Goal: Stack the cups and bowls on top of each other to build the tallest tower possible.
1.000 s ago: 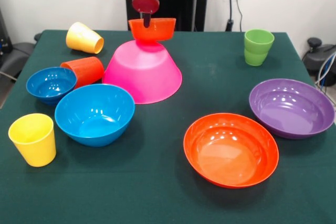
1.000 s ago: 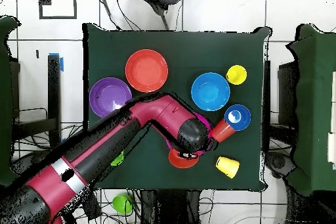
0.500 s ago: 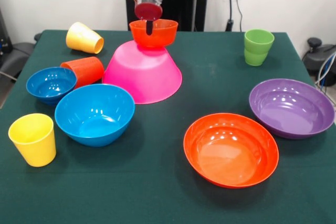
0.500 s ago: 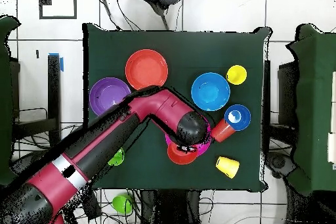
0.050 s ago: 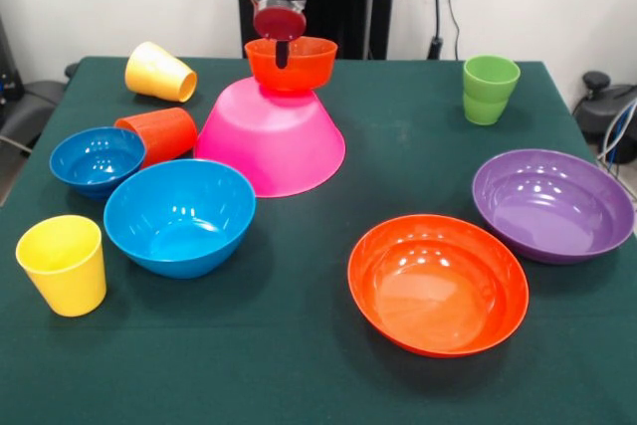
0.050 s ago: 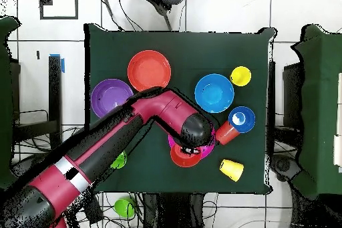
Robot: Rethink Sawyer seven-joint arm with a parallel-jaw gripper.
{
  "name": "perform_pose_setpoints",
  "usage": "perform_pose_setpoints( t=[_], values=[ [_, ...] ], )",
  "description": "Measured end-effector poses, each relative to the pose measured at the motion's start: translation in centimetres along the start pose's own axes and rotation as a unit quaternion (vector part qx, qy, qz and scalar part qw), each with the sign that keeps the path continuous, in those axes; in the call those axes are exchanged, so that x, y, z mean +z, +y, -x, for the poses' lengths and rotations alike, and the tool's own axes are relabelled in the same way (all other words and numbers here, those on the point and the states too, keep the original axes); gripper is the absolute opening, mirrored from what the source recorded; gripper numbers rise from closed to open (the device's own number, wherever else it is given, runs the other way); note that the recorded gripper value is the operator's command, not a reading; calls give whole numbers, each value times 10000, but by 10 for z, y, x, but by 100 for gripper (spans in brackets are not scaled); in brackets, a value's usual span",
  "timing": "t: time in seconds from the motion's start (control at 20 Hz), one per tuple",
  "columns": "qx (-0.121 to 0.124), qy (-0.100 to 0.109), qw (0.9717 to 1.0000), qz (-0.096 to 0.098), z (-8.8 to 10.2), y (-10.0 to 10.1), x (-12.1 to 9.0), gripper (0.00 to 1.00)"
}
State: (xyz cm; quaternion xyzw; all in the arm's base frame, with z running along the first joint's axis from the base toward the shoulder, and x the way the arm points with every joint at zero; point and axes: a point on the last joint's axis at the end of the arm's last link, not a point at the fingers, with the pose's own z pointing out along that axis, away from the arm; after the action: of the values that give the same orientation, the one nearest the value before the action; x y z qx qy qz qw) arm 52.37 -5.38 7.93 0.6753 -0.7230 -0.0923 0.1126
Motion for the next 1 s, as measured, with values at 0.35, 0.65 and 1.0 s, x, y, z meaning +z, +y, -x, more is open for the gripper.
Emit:
perform_pose_setpoints(
  t=[0.35, 0.65, 1.0],
  values=[
    [-2, -22, 10000, -26, -1, -3, 0, 0],
    [-44, 38, 9998, -183, -3, -14, 0, 0],
    [-47, 57, 9996, -280, -7, -21, 1, 0]
  ],
)
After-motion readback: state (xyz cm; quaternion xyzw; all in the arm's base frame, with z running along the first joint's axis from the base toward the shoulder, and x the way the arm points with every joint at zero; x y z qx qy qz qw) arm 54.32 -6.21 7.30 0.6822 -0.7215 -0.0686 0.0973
